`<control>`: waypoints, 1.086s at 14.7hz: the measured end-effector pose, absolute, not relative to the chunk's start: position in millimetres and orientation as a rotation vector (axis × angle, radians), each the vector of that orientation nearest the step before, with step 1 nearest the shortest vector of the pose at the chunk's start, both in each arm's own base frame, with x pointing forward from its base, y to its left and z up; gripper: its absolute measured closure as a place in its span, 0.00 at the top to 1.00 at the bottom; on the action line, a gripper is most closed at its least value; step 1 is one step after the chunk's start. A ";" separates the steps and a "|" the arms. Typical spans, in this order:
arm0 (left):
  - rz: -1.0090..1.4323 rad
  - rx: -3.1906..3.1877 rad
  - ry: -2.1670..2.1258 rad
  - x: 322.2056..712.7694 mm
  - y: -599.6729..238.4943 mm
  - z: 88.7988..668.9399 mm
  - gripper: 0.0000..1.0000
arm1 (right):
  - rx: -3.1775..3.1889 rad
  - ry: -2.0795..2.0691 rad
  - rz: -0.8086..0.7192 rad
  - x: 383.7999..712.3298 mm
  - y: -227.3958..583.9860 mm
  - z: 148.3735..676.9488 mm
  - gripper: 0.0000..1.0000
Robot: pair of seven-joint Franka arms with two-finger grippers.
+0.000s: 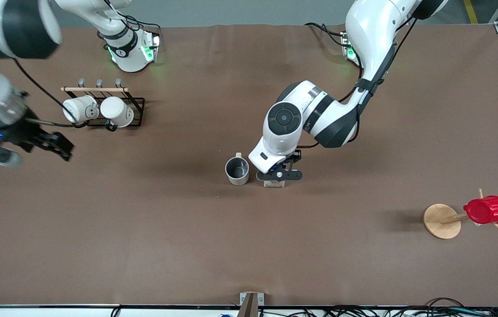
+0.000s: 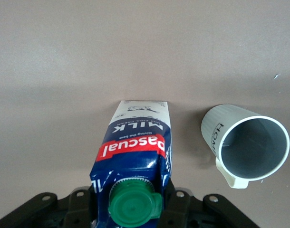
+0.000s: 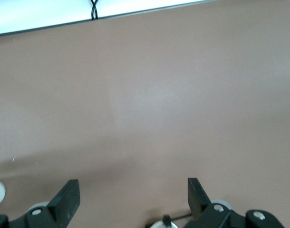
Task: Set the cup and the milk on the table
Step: 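Open the right gripper and withdraw it from the mug, then lower the milk carton beside the mug with the left gripper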
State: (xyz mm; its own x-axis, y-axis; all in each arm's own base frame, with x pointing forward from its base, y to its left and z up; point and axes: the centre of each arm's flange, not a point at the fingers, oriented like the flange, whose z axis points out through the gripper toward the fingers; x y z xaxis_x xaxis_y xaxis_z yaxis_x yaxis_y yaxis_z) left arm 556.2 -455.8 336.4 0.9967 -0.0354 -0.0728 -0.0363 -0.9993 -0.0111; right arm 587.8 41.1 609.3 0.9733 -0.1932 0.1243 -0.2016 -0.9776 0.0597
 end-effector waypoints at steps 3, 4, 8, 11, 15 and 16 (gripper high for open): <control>0.125 -3.122 0.100 553.5 -457.8 336.3 0.45 | 3.125 -0.238 0.090 561.6 -26.7 642.8 1.00; 0.130 -3.120 0.116 551.6 -459.6 336.2 0.45 | 3.129 -0.241 0.067 553.7 -40.7 655.7 1.00; 0.142 -3.123 0.159 542.7 -469.7 336.0 0.45 | 3.136 -0.200 -0.016 538.4 -60.5 672.4 1.00; 0.144 -3.123 0.178 542.0 -470.6 335.5 0.45 | 3.138 -0.183 -0.048 538.8 -55.5 668.5 1.00; 0.139 -3.125 0.177 543.7 -469.7 336.8 0.79 | 3.141 -0.151 -0.052 540.0 -43.9 667.8 1.00; 0.129 -3.130 0.170 546.7 -468.4 340.6 0.88 | 3.141 -0.145 -0.053 540.2 -41.6 667.7 1.00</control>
